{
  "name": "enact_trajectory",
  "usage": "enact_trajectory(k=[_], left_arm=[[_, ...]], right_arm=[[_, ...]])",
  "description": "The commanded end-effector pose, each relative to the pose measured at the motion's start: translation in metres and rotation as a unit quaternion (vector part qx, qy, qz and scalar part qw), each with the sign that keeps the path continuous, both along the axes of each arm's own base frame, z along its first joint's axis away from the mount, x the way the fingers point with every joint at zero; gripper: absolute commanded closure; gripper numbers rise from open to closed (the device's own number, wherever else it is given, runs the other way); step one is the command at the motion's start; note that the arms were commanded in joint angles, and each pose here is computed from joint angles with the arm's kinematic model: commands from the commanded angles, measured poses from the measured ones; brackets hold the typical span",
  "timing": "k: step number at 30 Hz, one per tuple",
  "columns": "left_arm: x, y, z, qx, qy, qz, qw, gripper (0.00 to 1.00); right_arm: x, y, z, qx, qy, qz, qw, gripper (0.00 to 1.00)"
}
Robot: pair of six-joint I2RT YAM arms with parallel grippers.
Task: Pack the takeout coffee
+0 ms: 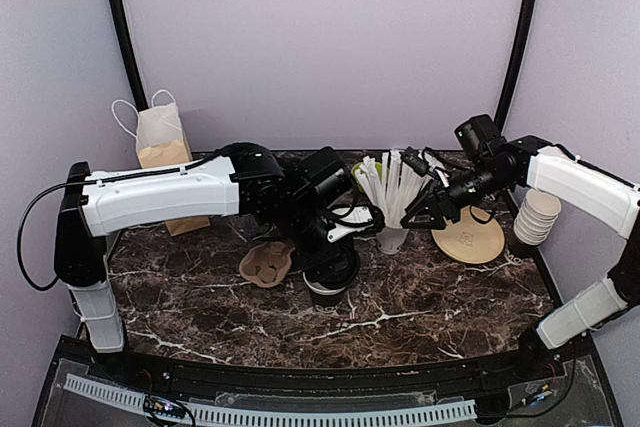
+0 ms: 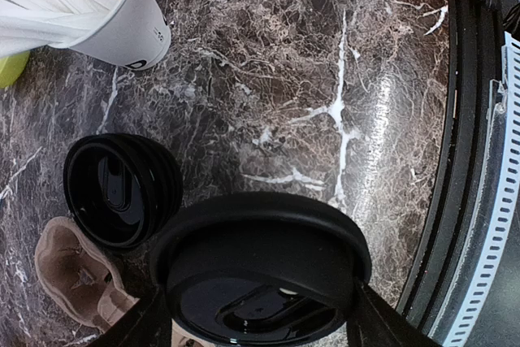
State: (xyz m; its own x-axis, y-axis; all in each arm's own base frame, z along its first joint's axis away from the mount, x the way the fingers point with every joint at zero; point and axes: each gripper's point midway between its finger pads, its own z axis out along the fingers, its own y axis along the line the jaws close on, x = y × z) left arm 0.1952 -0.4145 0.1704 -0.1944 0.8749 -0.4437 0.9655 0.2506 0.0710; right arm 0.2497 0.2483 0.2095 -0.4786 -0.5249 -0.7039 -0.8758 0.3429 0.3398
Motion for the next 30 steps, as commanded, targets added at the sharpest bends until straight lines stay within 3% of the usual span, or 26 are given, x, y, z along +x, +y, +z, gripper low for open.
enact_trajectory(k=[1, 15, 26, 30], left_arm=[[0.001, 0.007, 0.008, 0.024, 0.005, 0.002, 1.0, 0.38], [0.005, 0.025, -0.004, 0.093, 0.006, 0.017, 0.996, 0.36], [0.008, 0.018, -0.013, 0.097, 0.006, 0.013, 0.995, 0.35], [0.013, 0.013, 0.004, 0.079, -0.007, 0.02, 0.997, 0.36]], right_arm=[[-0.007, 0.003, -0.002, 0.009, 0.002, 0.014, 1.0, 0.4], [-0.012, 0.007, -0.016, 0.01, 0.034, 0.026, 0.999, 0.4], [-0.014, 0.009, -0.019, 0.008, 0.036, 0.029, 0.999, 0.4], [-0.014, 0.009, -0.019, 0.008, 0.036, 0.029, 0.999, 0.4]])
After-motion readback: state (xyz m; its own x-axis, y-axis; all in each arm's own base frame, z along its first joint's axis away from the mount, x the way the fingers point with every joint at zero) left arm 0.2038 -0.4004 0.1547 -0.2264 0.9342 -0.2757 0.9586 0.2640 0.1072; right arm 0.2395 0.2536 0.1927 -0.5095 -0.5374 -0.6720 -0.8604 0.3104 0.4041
